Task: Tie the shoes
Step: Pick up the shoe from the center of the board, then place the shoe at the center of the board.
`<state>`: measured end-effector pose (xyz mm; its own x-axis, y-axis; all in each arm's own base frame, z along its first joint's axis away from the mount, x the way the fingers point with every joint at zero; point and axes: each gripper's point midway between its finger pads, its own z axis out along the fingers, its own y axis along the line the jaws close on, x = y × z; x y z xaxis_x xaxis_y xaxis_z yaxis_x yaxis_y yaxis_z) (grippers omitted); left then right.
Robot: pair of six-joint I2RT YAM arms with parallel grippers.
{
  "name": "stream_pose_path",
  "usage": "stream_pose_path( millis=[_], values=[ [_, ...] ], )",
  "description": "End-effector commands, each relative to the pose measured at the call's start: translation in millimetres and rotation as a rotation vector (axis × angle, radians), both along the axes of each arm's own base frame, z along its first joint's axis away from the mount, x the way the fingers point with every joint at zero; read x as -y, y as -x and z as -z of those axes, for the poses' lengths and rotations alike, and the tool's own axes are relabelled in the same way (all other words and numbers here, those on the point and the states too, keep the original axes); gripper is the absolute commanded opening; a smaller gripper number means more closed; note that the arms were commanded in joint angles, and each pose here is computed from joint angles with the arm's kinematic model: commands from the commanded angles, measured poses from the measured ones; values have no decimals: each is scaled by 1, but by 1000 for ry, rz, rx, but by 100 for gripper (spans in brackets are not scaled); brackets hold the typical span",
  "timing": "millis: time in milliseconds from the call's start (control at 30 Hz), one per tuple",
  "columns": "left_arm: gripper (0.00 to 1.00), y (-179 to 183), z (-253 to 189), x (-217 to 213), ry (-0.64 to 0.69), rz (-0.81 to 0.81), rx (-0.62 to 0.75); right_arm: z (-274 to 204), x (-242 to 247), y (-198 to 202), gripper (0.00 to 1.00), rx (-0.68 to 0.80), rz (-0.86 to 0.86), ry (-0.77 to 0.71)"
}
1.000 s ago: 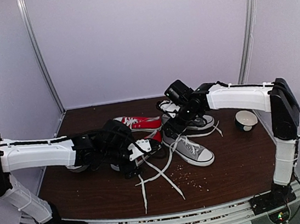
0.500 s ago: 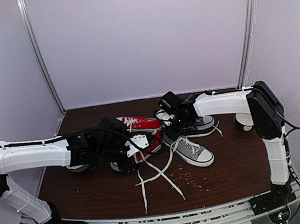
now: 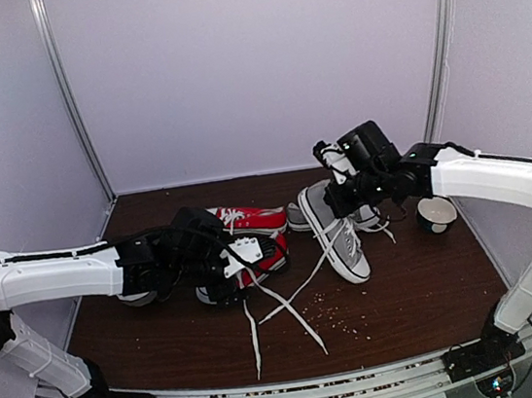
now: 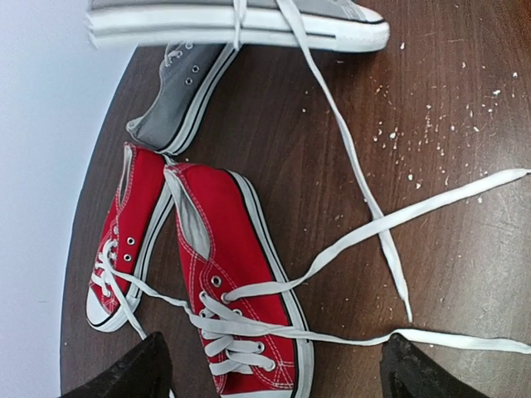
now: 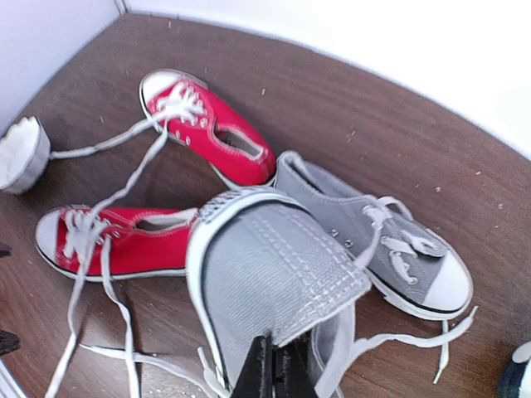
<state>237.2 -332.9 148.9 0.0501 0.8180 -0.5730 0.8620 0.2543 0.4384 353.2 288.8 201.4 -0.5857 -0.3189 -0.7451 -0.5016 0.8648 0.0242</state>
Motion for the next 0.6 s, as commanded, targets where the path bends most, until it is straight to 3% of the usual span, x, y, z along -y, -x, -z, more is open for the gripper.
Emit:
stream_pose_path(
  millis=[0,267,567],
  values=[
    [89,4,-21,6,65,34,30,-101,28,11,0,220,124,-244],
    [85,29,-26,21,125,154,-54,-206,89,79,0,444,278,-474],
    [84,78,-51,66,183,359,-74,-211,81,142,0,331,308,-716]
  ],
)
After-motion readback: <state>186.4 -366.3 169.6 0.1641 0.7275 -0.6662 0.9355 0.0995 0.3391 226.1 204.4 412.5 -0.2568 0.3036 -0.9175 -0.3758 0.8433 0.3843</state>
